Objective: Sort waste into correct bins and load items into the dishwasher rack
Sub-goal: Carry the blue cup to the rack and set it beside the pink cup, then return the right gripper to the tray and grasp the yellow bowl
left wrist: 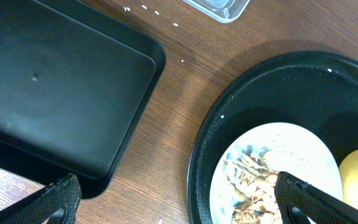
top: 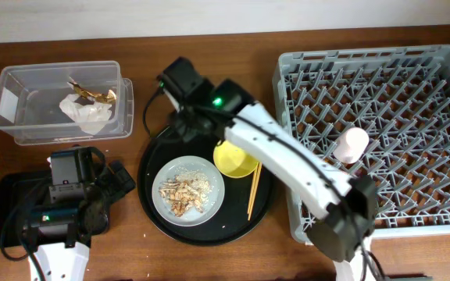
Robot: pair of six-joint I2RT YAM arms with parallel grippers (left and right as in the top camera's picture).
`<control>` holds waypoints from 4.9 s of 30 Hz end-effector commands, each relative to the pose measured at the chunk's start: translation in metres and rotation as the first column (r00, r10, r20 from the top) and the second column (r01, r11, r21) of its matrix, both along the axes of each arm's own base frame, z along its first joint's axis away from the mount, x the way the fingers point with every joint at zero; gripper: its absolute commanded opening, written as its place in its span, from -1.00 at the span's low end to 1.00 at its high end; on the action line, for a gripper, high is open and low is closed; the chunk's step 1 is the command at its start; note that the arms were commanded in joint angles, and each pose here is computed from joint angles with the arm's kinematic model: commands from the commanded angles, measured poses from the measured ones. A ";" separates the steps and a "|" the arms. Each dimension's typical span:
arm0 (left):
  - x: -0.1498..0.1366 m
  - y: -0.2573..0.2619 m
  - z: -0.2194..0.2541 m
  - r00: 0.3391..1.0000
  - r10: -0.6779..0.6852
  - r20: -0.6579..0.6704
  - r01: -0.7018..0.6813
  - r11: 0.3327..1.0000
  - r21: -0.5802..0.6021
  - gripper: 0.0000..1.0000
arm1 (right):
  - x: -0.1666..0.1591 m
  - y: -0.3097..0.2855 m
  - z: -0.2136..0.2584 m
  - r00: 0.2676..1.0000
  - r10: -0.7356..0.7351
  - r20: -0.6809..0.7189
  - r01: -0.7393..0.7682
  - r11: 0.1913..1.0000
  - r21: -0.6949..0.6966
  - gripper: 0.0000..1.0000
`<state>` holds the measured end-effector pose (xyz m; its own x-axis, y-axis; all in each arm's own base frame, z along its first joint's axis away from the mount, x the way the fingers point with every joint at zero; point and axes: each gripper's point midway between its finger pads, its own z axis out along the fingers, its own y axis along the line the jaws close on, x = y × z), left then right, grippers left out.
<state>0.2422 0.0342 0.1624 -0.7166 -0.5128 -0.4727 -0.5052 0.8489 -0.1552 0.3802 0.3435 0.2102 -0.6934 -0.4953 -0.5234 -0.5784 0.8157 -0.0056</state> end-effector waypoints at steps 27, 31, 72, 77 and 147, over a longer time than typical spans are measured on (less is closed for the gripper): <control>0.001 0.002 0.007 1.000 0.015 0.021 -0.015 1.000 0.000 0.98 | -0.032 -0.396 0.036 0.847 -0.188 -0.498 0.528 0.414 0.742 -0.92; 0.001 0.002 0.007 1.000 0.015 0.021 -0.015 1.000 0.000 0.98 | -0.017 -0.401 0.050 0.900 -0.193 -0.392 0.437 0.374 0.818 -0.92; 0.001 0.002 0.007 1.000 0.015 0.021 -0.015 1.000 0.001 0.98 | 0.002 -0.475 -0.091 0.481 -0.415 -0.772 0.874 0.296 0.386 -0.73; 0.001 0.002 0.007 1.000 0.015 0.021 -0.015 1.000 0.000 0.98 | -0.015 -0.494 -0.046 0.440 -0.544 -0.715 0.898 0.246 0.365 -0.60; 0.001 0.002 0.007 1.000 0.015 0.021 -0.015 1.000 0.000 0.98 | -0.074 -0.087 -0.007 0.882 0.280 -0.379 -0.159 0.933 0.322 0.97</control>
<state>0.2423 0.0341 0.1626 -0.7163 -0.5132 -0.4728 -0.5052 0.8488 -0.1558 0.2959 0.2423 0.2157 -0.7821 -0.5243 -0.3369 -0.6222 0.6269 0.4689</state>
